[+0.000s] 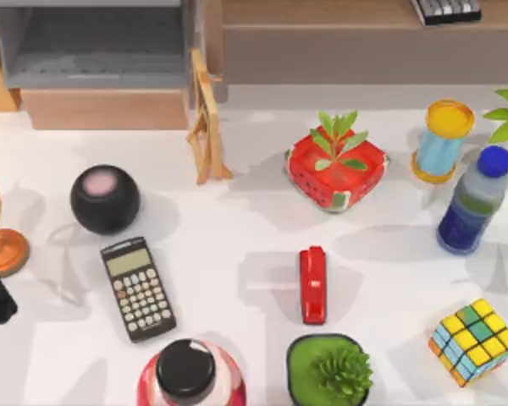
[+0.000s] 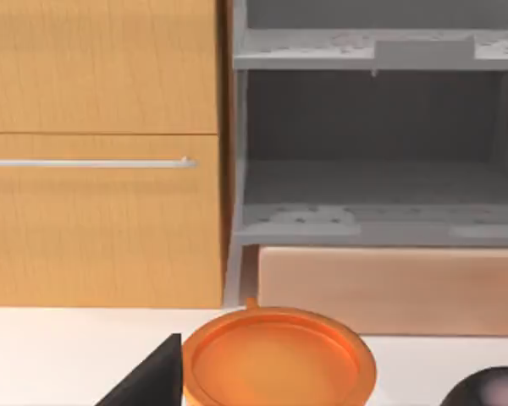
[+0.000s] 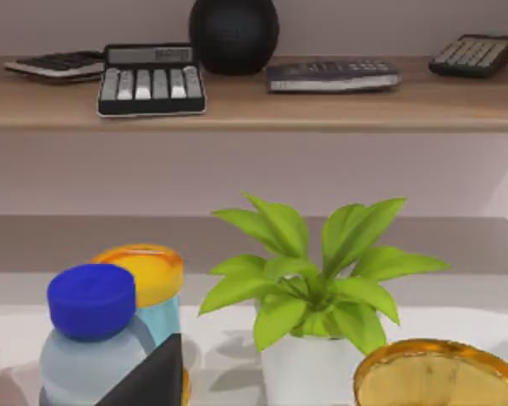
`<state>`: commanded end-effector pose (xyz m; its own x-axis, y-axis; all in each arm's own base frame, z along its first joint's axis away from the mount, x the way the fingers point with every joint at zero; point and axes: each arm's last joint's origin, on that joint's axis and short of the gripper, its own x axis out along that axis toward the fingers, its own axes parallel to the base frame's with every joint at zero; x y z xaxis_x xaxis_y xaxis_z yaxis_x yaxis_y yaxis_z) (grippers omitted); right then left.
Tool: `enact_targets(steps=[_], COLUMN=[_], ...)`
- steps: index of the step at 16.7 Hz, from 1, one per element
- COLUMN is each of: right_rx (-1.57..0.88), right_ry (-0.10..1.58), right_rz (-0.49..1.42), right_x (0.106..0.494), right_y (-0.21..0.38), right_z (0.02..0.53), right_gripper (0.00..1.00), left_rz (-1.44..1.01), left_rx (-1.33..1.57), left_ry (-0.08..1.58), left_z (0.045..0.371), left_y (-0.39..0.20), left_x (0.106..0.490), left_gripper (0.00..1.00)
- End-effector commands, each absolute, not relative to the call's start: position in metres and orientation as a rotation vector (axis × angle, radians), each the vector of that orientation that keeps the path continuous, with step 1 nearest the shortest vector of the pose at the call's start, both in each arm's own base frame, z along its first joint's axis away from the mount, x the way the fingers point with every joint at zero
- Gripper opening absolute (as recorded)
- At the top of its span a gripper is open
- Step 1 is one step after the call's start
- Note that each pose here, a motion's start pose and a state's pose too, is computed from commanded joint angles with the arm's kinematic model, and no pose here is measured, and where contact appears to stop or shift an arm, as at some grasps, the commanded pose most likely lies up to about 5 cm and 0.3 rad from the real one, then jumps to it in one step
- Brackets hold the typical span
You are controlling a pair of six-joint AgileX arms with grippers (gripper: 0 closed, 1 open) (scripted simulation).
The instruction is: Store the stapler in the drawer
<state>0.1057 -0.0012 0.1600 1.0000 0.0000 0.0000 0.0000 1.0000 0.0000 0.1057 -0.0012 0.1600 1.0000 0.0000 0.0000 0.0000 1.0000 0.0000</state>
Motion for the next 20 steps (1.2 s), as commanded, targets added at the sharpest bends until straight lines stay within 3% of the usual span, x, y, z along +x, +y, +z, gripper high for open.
enact_targets(steps=[4, 10, 15, 20], right_rx=[0.000, 0.000, 0.000, 0.000], right_ry=[0.000, 0.000, 0.000, 0.000], right_rz=[0.000, 0.000, 0.000, 0.000], right_x=[0.106, 0.106, 0.106, 0.106], right_y=[-0.001, -0.001, -0.001, -0.001], right_z=[0.160, 0.160, 0.160, 0.160], right_gripper=[1.00, 1.00, 1.00, 1.00], left_rz=[0.004, 0.018, 0.014, -0.002], left_rx=[0.027, 0.294, 0.640, 1.008], left_ry=[-0.011, -0.057, -0.056, -0.038], left_z=[0.167, 0.221, 0.261, 0.246], left_y=[0.000, 0.008, 0.029, 0.074], left_x=[0.106, 0.130, 0.200, 0.300], left_gripper=[1.00, 1.00, 1.00, 1.00])
